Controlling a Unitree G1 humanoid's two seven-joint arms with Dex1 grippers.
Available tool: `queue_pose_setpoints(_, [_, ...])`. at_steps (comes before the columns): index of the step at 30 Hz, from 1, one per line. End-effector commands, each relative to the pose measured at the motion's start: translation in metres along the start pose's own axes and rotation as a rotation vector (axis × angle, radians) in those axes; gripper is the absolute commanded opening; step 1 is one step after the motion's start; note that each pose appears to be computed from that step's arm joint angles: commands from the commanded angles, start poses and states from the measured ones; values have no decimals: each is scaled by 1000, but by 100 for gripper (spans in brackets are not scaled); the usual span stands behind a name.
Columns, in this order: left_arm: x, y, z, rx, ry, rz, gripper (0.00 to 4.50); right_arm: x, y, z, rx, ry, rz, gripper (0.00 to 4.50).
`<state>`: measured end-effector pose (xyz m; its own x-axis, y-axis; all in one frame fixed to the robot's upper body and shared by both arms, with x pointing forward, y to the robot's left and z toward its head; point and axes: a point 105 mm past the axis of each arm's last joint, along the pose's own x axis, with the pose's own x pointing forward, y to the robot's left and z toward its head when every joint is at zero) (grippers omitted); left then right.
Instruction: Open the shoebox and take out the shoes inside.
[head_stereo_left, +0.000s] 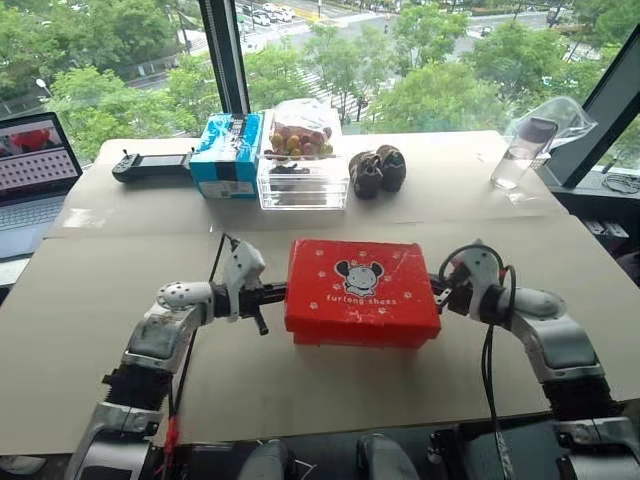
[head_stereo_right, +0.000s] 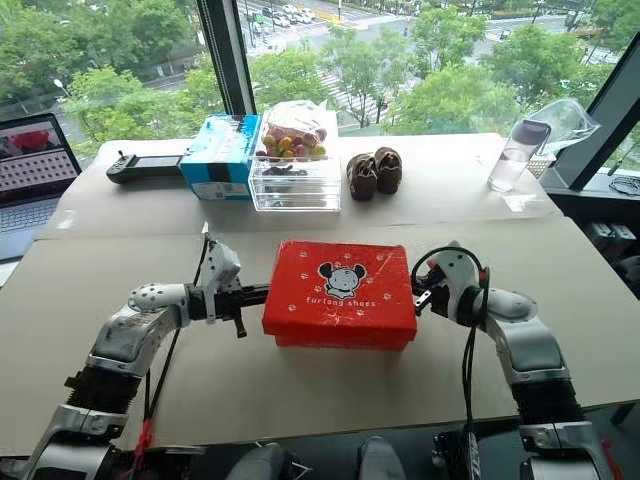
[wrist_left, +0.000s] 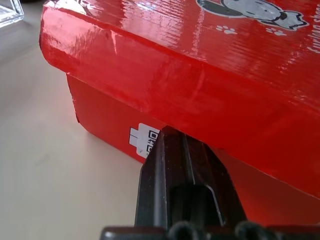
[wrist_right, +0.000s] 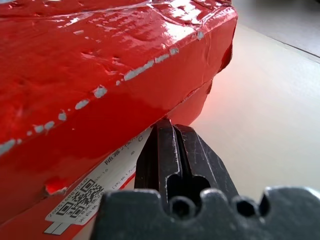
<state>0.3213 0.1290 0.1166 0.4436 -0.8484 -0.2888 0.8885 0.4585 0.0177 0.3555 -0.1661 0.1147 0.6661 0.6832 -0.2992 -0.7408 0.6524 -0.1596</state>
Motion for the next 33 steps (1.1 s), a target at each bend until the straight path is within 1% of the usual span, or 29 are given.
queue_pose_setpoints(1, [-9, -29, 16, -11, -37, -107, 0, 47, 68, 26, -79, -75, 348, 10])
queue_pose_setpoints(3, [-20, -25, 23, -60, -79, -44, 0, 56, 84, 29, -89, -66, 433, 10])
queue_pose_setpoints(5, [-30, -27, 24, -61, -78, -1, 0, 61, 95, 32, -91, -55, 494, 10])
queue_pose_setpoints(8, [-41, -28, 14, -41, -26, 63, 0, 59, 108, 31, -101, -21, 571, 10])
queue_pose_setpoints(12, [-53, -28, 4, -48, -3, 132, 0, 47, 121, 35, -114, 11, 659, 10])
queue_pose_setpoints(16, [-65, -24, -5, -9, 57, 179, 0, 44, 109, 35, -168, 47, 603, 10])
queue_pose_setpoints(17, [-69, -19, -3, -1, 47, 200, 0, 41, 104, 37, -163, 49, 591, 10])
queue_pose_setpoints(20, [-81, -2, 19, -10, -45, 261, 0, 30, 87, 47, -142, 29, 564, 10])
queue_pose_setpoints(23, [-87, 2, 26, 1, -54, 272, 0, 24, 80, 56, -132, 10, 566, 10])
queue_pose_setpoints(25, [-92, 4, 29, 8, -51, 276, 0, 16, 78, 62, -102, -5, 600, 10])
queue_pose_setpoints(27, [-100, 8, 33, 0, -69, 296, 0, 7, 83, 73, -33, -57, 675, 10])
queue_pose_setpoints(29, [-104, 9, 32, -6, -61, 305, 0, 4, 86, 82, 23, -103, 716, 10])
queue_pose_setpoints(31, [-105, 7, 29, -2, -40, 304, 0, 3, 88, 84, 42, -112, 729, 10])
queue_pose_setpoints(33, [-104, 0, 25, -20, -25, 279, 0, 9, 87, 79, 26, -93, 703, 10])
